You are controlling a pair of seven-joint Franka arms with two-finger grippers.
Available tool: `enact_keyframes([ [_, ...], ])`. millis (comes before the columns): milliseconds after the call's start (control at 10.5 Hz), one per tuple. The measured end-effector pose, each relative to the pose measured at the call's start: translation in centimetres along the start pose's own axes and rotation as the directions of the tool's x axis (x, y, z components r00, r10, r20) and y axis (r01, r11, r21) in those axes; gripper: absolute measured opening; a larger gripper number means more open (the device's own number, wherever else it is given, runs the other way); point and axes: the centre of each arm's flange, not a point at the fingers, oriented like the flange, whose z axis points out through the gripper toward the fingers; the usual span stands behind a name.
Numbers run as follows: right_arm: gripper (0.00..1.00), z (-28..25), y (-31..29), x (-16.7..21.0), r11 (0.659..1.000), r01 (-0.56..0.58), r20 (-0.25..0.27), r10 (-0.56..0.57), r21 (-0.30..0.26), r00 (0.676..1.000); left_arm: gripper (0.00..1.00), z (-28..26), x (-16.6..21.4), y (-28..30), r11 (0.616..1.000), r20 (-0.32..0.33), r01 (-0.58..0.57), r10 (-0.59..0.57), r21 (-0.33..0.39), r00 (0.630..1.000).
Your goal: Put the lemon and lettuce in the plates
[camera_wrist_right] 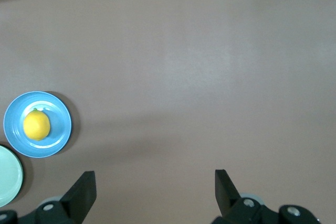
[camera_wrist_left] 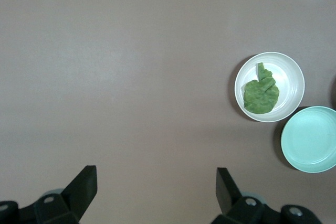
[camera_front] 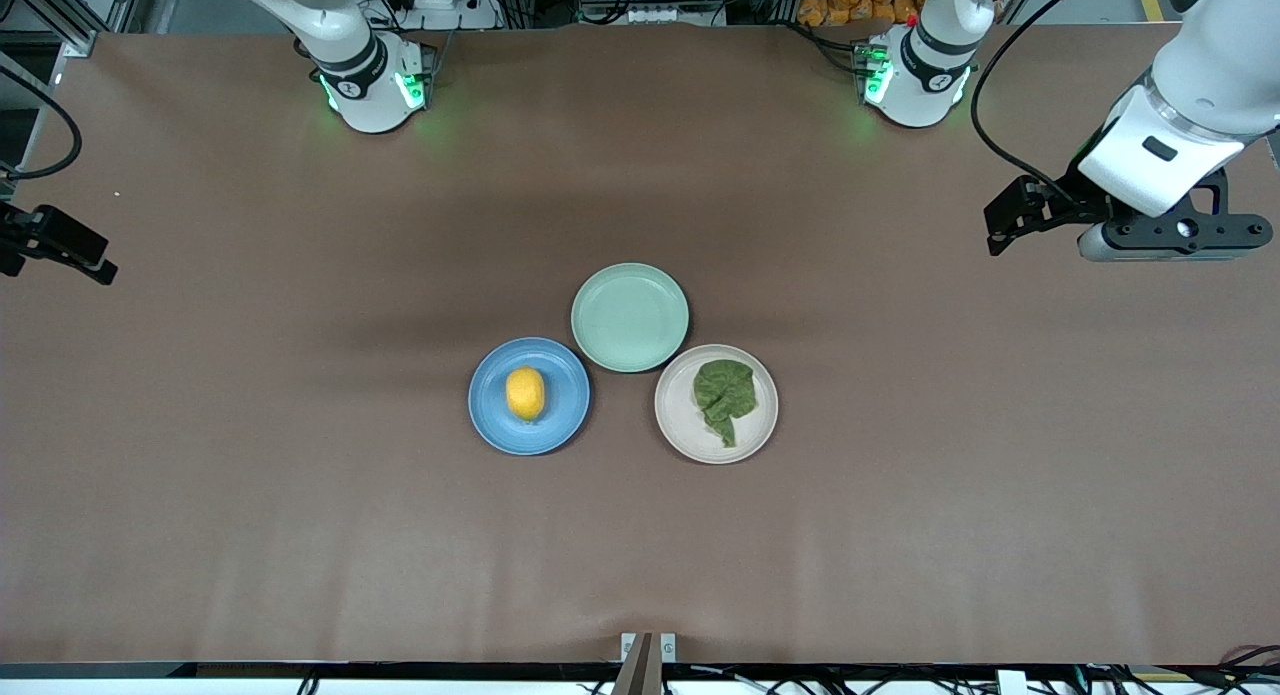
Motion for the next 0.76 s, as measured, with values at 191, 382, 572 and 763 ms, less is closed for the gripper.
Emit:
enact_keyframes([
  [191,1.0,0.0,-0.01,0.0,1.0,0.0,0.0,0.0,0.002,1.0,1.0,0.0,0.0,0.0,1.0,0.0,0.0,0.0,0.0,1.0],
  [382,1.0,0.0,0.05,0.0,1.0,-0.001,0.0,0.001,0.001,1.0,1.0,0.0,0.0,0.0,1.0,0.0,0.0,0.0,0.0,1.0],
  [572,1.0,0.03,0.04,-0.03,1.0,0.001,0.003,-0.001,0.001,1.0,1.0,0.0,0.0,0.0,1.0,0.0,0.0,0.0,0.0,1.0],
  [763,1.0,0.05,0.01,-0.06,1.0,0.003,0.005,-0.003,0.001,1.0,1.0,0.0,0.0,0.0,1.0,0.0,0.0,0.0,0.0,1.0],
])
